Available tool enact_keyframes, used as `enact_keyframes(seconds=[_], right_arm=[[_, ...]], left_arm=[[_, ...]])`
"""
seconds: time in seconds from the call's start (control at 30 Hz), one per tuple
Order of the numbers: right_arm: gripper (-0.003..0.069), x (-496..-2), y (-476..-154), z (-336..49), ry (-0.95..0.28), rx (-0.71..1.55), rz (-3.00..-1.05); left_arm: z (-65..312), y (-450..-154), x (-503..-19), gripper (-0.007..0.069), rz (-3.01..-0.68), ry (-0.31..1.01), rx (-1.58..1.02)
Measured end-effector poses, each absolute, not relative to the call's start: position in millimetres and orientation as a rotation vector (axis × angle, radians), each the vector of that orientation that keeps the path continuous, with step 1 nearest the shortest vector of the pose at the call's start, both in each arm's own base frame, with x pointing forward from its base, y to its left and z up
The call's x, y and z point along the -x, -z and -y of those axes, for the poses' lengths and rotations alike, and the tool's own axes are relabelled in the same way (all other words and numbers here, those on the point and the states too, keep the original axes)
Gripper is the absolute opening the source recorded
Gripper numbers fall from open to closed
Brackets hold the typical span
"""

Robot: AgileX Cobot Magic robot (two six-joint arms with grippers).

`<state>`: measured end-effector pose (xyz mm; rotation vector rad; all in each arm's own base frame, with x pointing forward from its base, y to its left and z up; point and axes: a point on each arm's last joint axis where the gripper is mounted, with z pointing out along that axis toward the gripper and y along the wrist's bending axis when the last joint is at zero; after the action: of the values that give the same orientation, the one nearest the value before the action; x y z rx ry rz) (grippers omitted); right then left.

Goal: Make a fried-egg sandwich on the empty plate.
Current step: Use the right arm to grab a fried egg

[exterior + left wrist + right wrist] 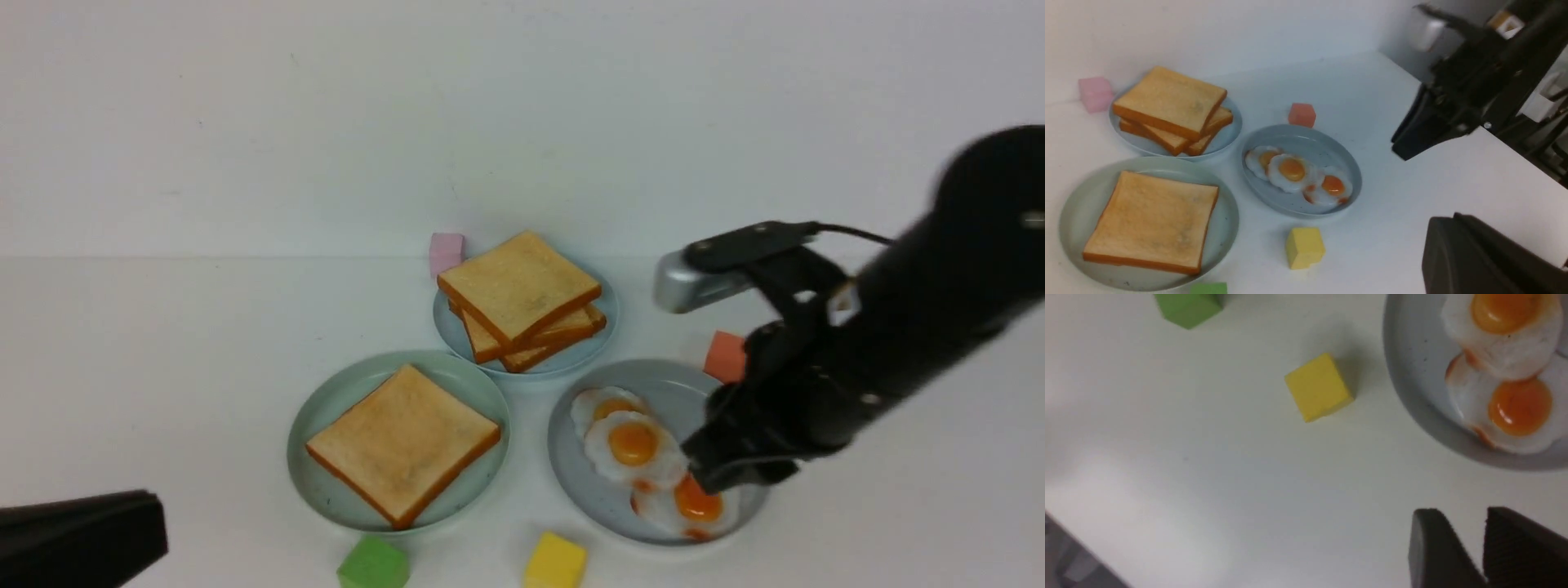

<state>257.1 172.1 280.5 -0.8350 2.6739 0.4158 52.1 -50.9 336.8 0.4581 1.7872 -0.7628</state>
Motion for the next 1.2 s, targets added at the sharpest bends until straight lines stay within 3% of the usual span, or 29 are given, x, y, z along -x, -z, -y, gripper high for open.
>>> enact_keyframes(seconds=[0.1, 0.27, 0.4, 0.8, 1.2], right_arm=[[0.0353, -269, -269, -187, -0.319, 0.889, -2.689], [0.0536, -285, -245, -216, -0.055, 1.029, -2.658], [0.0645, -293, -230, -233, 0.060, 1.075, -2.597], [0.0669, -316, -174, -249, 0.240, 1.172, -2.514], [0.0664, -327, -153, -257, 0.252, 1.205, -2.458]], left_arm=[[50, -337, -53, -0.0013, -1.773, 0.740, -0.463], [49, -337, -54, -0.0013, -1.761, 0.721, -0.460], [49, -338, -54, -0.0013, -1.763, 0.726, -0.451], [49, -338, -54, -0.0013, -1.761, 0.728, -0.448], [49, -338, -54, -0.0013, -1.762, 0.732, -0.447]])
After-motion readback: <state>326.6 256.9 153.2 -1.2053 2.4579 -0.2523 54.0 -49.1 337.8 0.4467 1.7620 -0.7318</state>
